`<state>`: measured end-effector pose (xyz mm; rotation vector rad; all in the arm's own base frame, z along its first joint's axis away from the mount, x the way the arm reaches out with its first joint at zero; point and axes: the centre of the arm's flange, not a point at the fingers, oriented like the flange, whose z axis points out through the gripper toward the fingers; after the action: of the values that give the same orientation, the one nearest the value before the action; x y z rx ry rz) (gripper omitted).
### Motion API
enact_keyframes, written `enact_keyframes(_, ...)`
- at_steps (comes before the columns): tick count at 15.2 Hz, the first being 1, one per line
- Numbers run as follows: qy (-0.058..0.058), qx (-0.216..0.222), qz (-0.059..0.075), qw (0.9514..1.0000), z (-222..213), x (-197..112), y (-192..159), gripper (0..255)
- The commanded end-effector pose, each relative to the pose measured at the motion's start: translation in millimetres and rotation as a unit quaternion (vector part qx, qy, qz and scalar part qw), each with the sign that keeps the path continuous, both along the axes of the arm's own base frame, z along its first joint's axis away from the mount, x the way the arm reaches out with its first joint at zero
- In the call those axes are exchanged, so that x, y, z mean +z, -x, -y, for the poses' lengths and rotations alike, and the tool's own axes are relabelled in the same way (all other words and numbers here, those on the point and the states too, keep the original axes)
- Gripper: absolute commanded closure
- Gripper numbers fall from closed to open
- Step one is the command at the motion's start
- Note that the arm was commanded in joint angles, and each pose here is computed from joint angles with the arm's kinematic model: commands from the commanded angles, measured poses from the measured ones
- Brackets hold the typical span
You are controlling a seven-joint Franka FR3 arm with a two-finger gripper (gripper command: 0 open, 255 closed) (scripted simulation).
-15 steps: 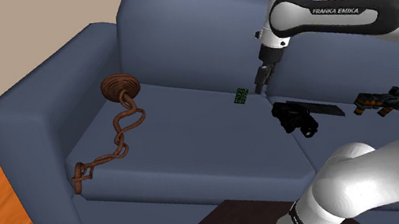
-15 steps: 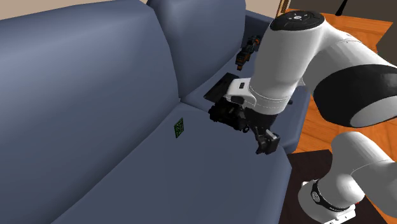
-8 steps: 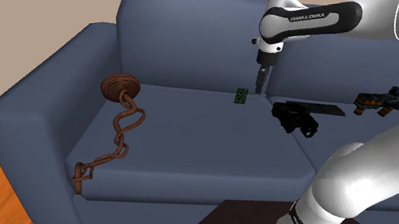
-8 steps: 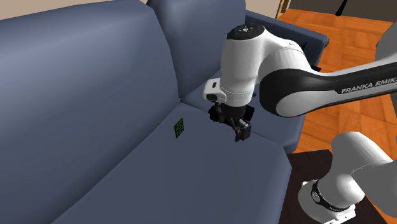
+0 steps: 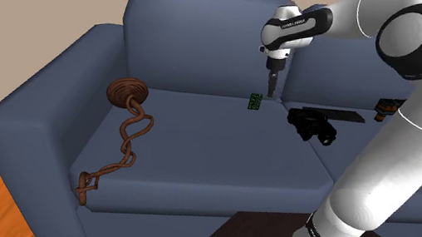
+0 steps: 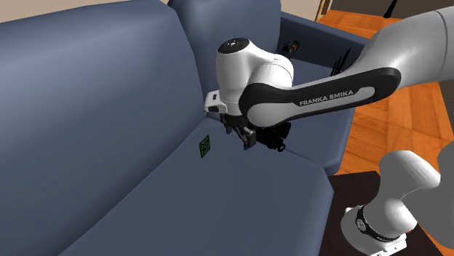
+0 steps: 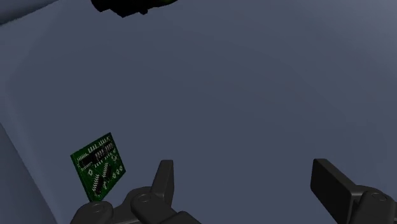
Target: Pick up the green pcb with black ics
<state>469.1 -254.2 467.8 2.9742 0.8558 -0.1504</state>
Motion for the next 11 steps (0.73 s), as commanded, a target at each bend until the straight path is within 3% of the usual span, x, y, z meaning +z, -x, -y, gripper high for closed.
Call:
enact_keyframes(1,0.000,0.020,-0.005,0.9998,15.4,-15.7,-15.7,0)
enact_keyframes(11,-0.002,0.113,-0.027,0.9932,90.5,-76.9,-107.9,0)
